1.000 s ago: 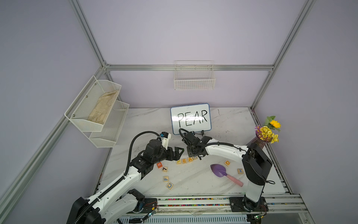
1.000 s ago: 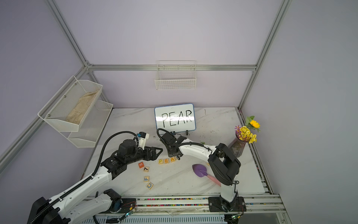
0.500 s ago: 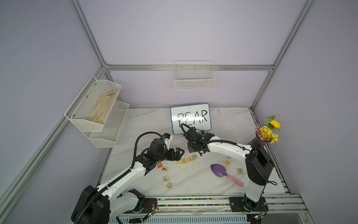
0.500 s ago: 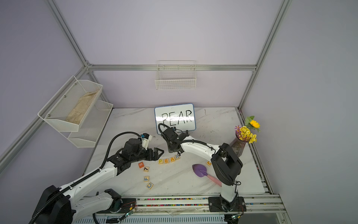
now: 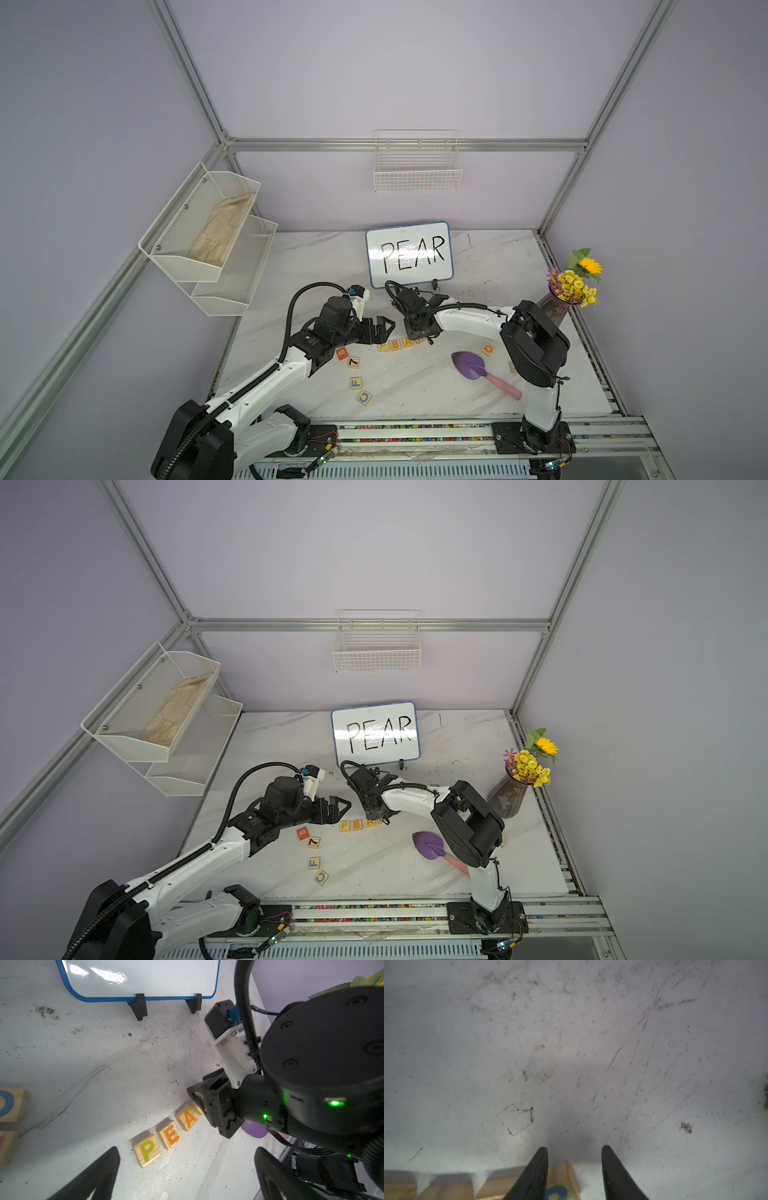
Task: Spell the uppercase word “pear” with letter blocks
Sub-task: Adjust the letter block at the center of the board.
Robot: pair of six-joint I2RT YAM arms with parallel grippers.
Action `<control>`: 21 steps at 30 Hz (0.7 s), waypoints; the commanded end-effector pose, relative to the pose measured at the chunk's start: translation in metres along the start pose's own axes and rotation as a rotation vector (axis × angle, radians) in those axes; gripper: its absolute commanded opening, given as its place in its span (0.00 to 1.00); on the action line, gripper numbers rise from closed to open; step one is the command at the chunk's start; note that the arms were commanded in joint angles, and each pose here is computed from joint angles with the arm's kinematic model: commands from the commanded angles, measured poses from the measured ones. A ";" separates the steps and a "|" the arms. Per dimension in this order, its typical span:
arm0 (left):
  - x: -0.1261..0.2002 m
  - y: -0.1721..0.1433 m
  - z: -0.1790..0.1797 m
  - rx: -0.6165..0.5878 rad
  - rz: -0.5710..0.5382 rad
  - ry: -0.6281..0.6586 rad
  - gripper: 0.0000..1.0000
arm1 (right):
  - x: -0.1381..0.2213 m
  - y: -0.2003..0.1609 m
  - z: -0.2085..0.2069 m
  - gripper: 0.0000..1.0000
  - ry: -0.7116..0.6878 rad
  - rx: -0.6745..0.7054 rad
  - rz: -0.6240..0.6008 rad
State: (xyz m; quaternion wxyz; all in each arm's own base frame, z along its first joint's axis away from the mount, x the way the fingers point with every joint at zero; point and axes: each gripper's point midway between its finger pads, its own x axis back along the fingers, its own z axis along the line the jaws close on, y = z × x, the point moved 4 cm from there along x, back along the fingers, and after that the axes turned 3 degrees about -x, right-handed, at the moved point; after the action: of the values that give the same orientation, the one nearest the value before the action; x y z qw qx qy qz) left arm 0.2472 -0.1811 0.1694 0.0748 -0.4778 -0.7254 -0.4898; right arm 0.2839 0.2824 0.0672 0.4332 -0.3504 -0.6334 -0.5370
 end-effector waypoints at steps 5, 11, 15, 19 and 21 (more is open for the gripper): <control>0.010 0.025 -0.015 -0.031 -0.074 -0.040 1.00 | -0.004 -0.006 -0.005 0.46 -0.020 -0.008 0.007; 0.009 0.026 -0.016 -0.029 -0.069 -0.045 1.00 | 0.001 0.000 -0.006 0.46 -0.028 -0.023 -0.015; 0.009 0.026 -0.016 -0.030 -0.068 -0.043 1.00 | 0.013 0.006 -0.012 0.48 -0.034 -0.026 -0.050; 0.010 0.026 -0.016 -0.034 -0.071 -0.046 1.00 | 0.033 0.009 -0.014 0.49 0.021 0.040 -0.090; 0.010 0.026 -0.017 -0.032 -0.070 -0.047 1.00 | 0.039 0.005 -0.010 0.51 0.082 0.090 -0.090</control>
State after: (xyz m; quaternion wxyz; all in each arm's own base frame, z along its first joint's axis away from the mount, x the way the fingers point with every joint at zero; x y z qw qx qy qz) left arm 0.2467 -0.1810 0.1705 0.0730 -0.4774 -0.7258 -0.4898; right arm 0.2785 0.2707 0.0864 0.4308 -0.3231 -0.6476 -0.5391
